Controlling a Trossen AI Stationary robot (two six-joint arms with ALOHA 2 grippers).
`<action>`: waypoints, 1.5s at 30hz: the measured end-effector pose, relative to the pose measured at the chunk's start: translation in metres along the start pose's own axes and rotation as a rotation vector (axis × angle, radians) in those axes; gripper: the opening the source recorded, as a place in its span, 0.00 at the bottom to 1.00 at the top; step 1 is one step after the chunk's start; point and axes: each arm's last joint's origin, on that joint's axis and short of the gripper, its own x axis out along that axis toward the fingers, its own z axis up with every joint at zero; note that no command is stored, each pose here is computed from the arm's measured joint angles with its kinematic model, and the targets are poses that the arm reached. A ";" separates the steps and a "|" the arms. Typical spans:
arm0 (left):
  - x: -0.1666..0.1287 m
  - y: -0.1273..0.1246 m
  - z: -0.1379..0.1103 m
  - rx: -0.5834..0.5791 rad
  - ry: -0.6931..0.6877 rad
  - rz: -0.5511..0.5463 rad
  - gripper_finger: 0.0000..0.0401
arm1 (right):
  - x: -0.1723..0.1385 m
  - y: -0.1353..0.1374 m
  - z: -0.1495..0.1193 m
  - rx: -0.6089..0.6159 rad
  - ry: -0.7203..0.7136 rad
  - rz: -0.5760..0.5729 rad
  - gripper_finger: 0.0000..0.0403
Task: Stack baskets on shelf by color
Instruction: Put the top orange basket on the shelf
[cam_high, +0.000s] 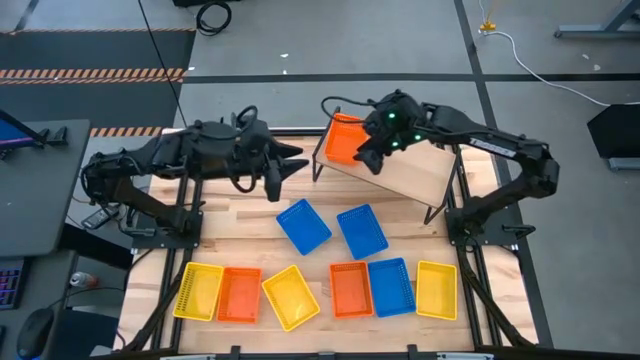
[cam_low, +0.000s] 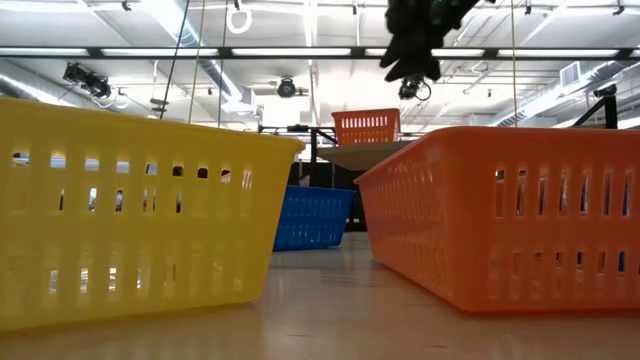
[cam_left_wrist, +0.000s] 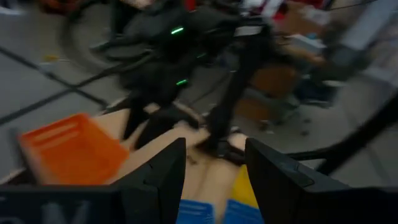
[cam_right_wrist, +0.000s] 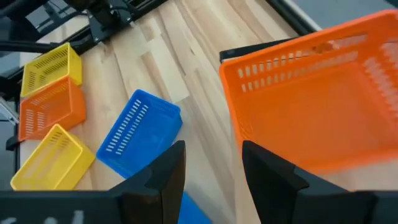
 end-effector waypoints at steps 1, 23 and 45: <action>0.003 0.002 -0.001 0.016 0.002 0.037 0.43 | -0.007 0.000 -0.001 -0.006 -0.004 -0.003 0.41; 0.110 0.053 -0.030 0.330 0.247 0.119 0.43 | -0.133 0.010 -0.056 0.173 -0.113 0.033 0.41; 0.169 0.110 -0.073 0.647 0.594 0.064 0.52 | -0.166 0.015 -0.088 0.284 -0.109 -0.003 0.41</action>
